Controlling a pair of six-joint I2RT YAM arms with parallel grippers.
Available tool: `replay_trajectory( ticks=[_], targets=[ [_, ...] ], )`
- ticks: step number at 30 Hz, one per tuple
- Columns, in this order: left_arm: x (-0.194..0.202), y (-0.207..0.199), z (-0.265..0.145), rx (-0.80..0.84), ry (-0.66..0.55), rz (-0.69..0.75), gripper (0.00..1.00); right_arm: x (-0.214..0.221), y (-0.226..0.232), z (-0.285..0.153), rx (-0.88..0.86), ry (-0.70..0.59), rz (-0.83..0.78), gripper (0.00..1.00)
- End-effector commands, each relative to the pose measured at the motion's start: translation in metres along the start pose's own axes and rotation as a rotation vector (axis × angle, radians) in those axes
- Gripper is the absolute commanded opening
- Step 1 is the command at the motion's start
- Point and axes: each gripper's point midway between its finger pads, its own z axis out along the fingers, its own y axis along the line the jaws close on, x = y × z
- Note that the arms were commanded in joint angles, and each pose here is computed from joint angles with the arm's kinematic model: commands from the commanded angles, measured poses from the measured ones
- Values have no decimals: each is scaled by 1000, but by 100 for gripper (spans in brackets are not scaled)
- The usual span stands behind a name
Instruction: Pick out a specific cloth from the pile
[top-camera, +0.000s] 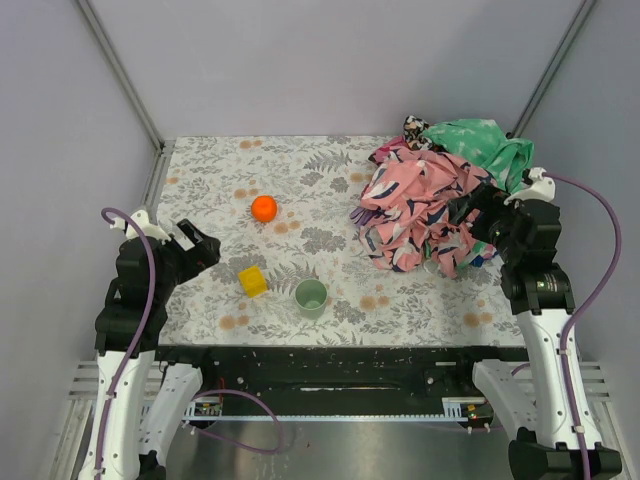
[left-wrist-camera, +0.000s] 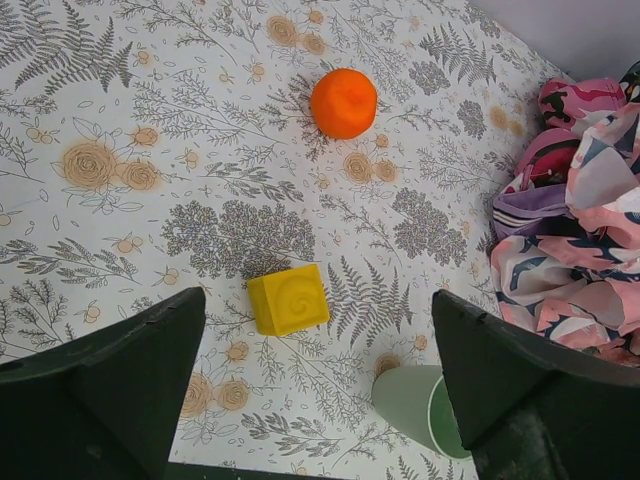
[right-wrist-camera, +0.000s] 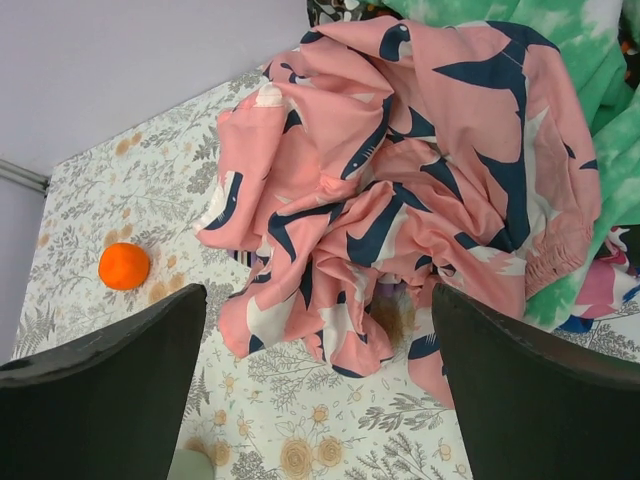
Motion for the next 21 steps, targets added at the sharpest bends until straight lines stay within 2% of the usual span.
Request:
replay_trajectory(
  ticks=[1,5,7,9,11,13,17,21],
  targets=[
    [-11,-9,-3,45,-41,6,99,-8,22,-3,-118,-18,-26,99],
    [-11,-10,-2,53,-43,12,99,-7,49,-4,-275,9,-85,99],
    [-10,-11,0,61,-45,11,99,-6,76,-5,-421,78,-117,99],
    [-8,-15,3,82,-33,12,99,-4,87,8,-466,179,-106,99],
    [-7,-16,4,86,-24,17,99,4,86,24,-423,239,-162,99],
    [-9,-16,4,84,-30,16,99,12,80,45,-314,234,-260,99],
    [-11,-23,6,116,-36,10,99,55,74,75,-159,329,-415,99],
    [-9,-26,10,130,-22,10,99,91,32,113,146,399,-503,99]
  ],
)
